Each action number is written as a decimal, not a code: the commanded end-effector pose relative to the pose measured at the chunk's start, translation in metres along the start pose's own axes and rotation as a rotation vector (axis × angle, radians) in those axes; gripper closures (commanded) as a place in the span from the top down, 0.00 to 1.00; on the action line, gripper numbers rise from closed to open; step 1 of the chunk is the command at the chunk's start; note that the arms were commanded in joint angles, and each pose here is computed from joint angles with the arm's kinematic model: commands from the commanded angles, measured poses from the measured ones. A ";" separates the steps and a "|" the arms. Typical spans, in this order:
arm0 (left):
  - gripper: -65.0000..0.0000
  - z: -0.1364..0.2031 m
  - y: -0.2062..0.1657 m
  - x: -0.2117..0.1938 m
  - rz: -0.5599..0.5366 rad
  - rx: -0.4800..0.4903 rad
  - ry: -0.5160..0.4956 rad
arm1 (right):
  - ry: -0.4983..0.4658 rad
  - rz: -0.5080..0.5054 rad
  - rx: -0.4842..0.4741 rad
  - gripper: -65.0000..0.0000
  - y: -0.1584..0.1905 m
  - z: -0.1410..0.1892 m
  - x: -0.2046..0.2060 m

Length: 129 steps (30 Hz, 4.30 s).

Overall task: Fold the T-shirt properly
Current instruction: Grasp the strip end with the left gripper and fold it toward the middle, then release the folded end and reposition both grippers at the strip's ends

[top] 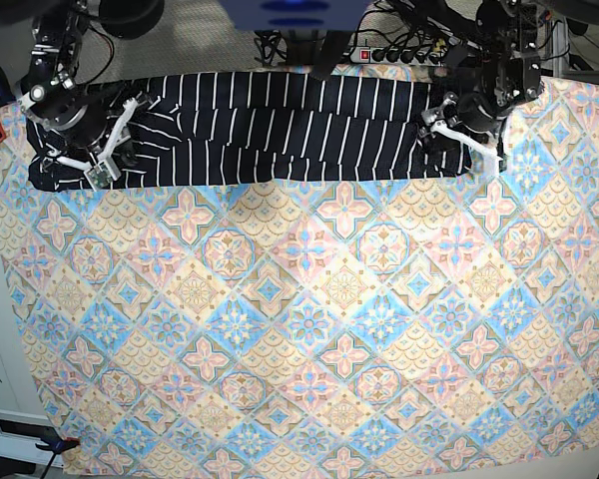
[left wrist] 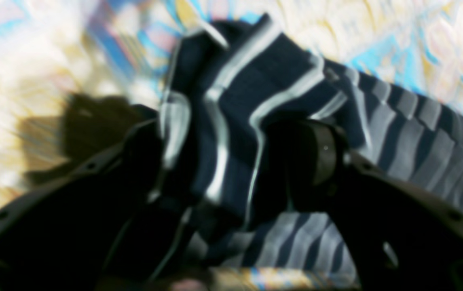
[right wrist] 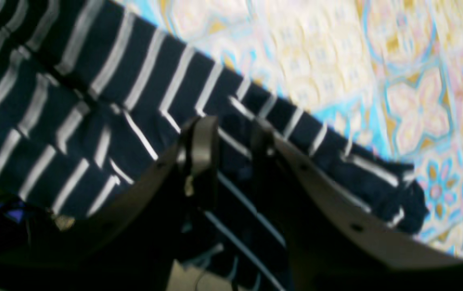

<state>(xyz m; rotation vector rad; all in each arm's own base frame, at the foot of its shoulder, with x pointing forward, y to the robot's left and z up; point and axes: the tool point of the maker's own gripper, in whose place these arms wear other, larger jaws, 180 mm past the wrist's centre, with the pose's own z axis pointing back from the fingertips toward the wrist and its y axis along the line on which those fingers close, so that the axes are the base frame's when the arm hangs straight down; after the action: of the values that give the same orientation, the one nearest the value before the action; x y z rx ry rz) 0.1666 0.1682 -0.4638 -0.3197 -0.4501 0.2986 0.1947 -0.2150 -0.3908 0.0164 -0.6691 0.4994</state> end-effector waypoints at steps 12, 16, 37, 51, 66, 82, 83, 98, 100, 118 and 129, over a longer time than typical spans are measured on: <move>0.04 -0.001 -0.007 -0.001 0.010 -0.027 0.027 | -0.023 0.016 0.003 0.22 0.001 0.002 0.007; 0.00 0.006 0.013 0.024 0.047 0.020 -0.068 | -0.021 0.017 0.009 0.22 0.003 0.002 0.006; 0.00 0.073 -0.002 0.084 -0.044 -0.005 -0.328 | -0.024 0.039 0.069 0.22 0.024 -0.004 0.010; 0.00 0.036 -0.163 0.006 -0.166 -0.404 -0.107 | -0.024 0.013 -0.004 0.22 -0.002 0.004 0.005; 0.02 0.034 -0.175 -0.025 -0.219 -0.435 0.036 | -0.018 -0.020 -0.091 0.22 -0.032 0.016 -0.001; 0.63 0.035 -0.126 0.022 -0.159 -0.302 -0.088 | -0.015 -0.019 -0.090 0.22 -0.031 0.017 -0.002; 0.63 0.037 -0.119 0.028 -0.144 -0.286 -0.104 | -0.015 -0.020 -0.089 0.22 -0.031 0.017 -0.003; 0.63 0.042 -0.023 0.057 -0.128 -0.062 -0.129 | -0.013 -0.018 -0.079 0.22 -0.028 0.015 -0.002; 0.63 0.032 -0.021 0.051 -0.137 -0.064 -0.089 | -0.013 -0.018 -0.079 0.22 -0.028 0.015 -0.002; 0.38 -0.026 -0.050 0.016 -0.184 -0.142 0.100 | -0.012 -0.020 -0.085 0.22 -0.029 0.016 -0.002; 0.11 -0.014 -0.017 0.045 -0.111 -0.076 0.017 | -0.007 -0.019 -0.079 0.22 -0.027 0.015 -0.003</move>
<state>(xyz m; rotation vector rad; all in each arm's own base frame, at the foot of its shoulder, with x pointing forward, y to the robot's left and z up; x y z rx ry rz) 0.2090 0.1544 -0.4586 -0.3963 -0.4316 0.1716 0.1894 -0.2427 -0.3864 -0.0439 -0.6581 0.4449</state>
